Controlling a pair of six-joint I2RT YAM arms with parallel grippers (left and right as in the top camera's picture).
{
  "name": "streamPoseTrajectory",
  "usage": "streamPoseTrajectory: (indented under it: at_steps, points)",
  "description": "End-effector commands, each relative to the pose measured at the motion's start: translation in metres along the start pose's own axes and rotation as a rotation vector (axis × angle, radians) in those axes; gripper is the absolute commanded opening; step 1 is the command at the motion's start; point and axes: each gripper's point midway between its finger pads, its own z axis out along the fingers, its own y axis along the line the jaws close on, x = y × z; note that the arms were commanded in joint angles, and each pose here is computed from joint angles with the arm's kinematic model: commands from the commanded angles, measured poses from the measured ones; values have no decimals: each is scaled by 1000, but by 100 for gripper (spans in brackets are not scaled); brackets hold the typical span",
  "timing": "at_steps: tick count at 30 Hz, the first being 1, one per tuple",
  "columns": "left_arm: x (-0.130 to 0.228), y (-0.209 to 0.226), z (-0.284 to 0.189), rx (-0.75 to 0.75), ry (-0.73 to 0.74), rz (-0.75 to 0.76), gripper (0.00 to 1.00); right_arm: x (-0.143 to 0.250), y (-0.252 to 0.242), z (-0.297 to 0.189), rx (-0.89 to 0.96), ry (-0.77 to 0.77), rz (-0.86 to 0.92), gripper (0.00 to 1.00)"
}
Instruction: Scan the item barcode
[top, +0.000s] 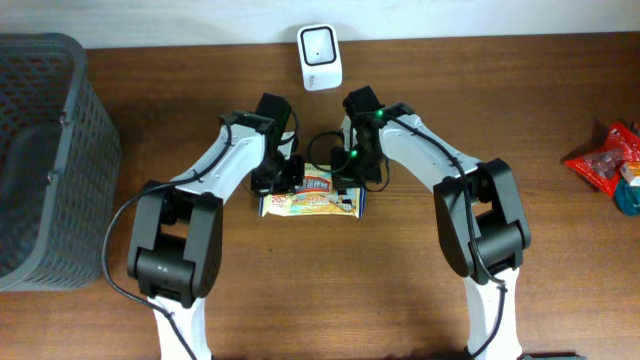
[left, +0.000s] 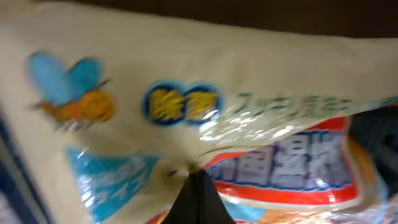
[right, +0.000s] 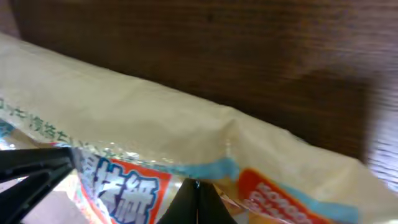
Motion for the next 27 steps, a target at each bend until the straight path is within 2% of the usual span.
streamPoseTrajectory:
  at_steps: [1,4,6,8,9,10,12,15,18,20,21,22,23,24,25,27]
  points:
    - [11,59,-1,-222,28,-87,0,-9,-37,-8,183,-46,36,4]
    - [-12,48,-77,-177,-136,-98,0,-35,-46,-53,289,-121,24,4]
    - [-12,47,-97,-144,-179,-140,0,-20,-26,-80,229,-29,-50,10]
    - [-10,49,-89,-145,-165,-142,0,10,4,-76,79,102,-126,11]
    - [-8,51,-82,-147,-158,-144,0,18,8,-69,79,128,-137,11]
    - [-5,55,-73,-152,-138,-188,0,32,15,-47,92,159,-177,20]
    - [6,53,-45,-125,-50,-218,0,43,21,-16,102,166,-200,19]
    - [7,73,-5,-194,-17,-223,0,37,-29,-5,355,88,-45,17]
    - [7,98,-8,-317,-25,-234,0,36,-51,-14,472,63,29,16]
    - [0,104,-34,-311,-25,-275,0,25,-60,-37,476,51,74,27]
    - [-8,94,-46,-231,-26,-292,0,17,-51,-53,417,66,14,41]
    - [-14,71,-48,-88,-14,-231,0,13,-38,-58,334,79,-56,72]
    - [-17,40,-50,95,-5,-124,7,11,-28,-60,273,83,-94,97]
    - [-18,18,-51,224,2,-46,66,8,-27,-61,262,72,-91,99]
    - [-16,14,-49,242,11,-31,95,4,-28,-61,259,61,-88,99]
    - [-9,15,-34,237,54,-37,99,-9,-34,-64,259,14,-74,99]
